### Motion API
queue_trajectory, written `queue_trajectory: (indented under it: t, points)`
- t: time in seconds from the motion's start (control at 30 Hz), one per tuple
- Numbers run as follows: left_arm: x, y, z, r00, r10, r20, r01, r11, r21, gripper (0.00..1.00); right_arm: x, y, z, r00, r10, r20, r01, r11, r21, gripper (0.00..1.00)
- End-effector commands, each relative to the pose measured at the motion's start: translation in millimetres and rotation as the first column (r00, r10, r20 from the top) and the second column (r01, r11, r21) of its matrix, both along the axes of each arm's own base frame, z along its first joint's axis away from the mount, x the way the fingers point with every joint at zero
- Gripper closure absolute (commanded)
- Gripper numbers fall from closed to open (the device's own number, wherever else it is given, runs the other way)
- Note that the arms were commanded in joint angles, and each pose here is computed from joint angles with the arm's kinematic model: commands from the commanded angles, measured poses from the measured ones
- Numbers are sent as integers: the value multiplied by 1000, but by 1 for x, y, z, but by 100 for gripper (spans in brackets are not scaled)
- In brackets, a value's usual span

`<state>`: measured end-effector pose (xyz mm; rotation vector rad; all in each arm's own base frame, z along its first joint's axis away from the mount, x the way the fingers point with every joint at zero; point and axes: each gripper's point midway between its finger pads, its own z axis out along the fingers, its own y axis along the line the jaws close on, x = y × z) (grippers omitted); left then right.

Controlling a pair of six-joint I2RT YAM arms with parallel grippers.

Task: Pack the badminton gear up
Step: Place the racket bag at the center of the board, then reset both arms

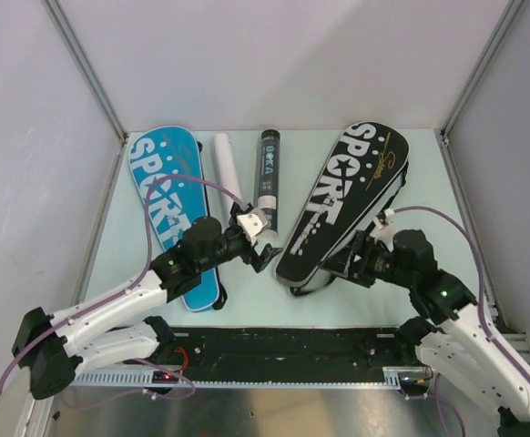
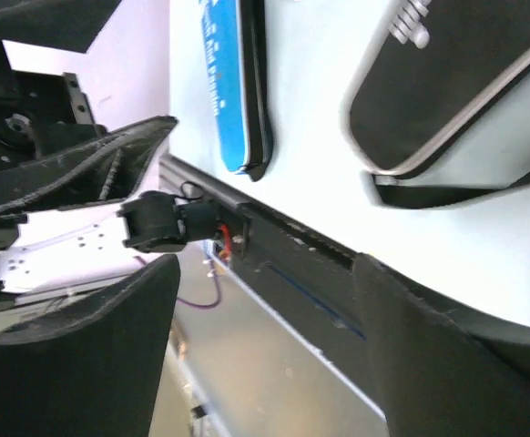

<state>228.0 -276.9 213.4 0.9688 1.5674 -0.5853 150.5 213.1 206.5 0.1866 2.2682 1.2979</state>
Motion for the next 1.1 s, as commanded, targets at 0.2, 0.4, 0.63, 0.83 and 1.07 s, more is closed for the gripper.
queue_trajectory:
  t: [0.2,0.4,0.63,0.83,1.07]
  points:
    - [-12,16,65,999,17,33,-15,998,-57,0,-4,-51,0,989,-143,48,147,983,-107,1]
    - [-6,68,113,961,271,47,-259,951,-171,0,26,-83,26,952,-233,198,283,917,-282,1]
    - [-21,130,167,883,468,-28,-445,818,-366,0,41,-127,85,833,-255,492,461,811,-360,1]
    - [-40,158,181,870,491,-45,-458,771,-443,0,30,-134,132,734,-285,617,513,828,-227,1]
    - [-49,173,180,854,512,-95,-493,738,-460,0,23,-133,146,707,-321,631,515,844,-148,0]
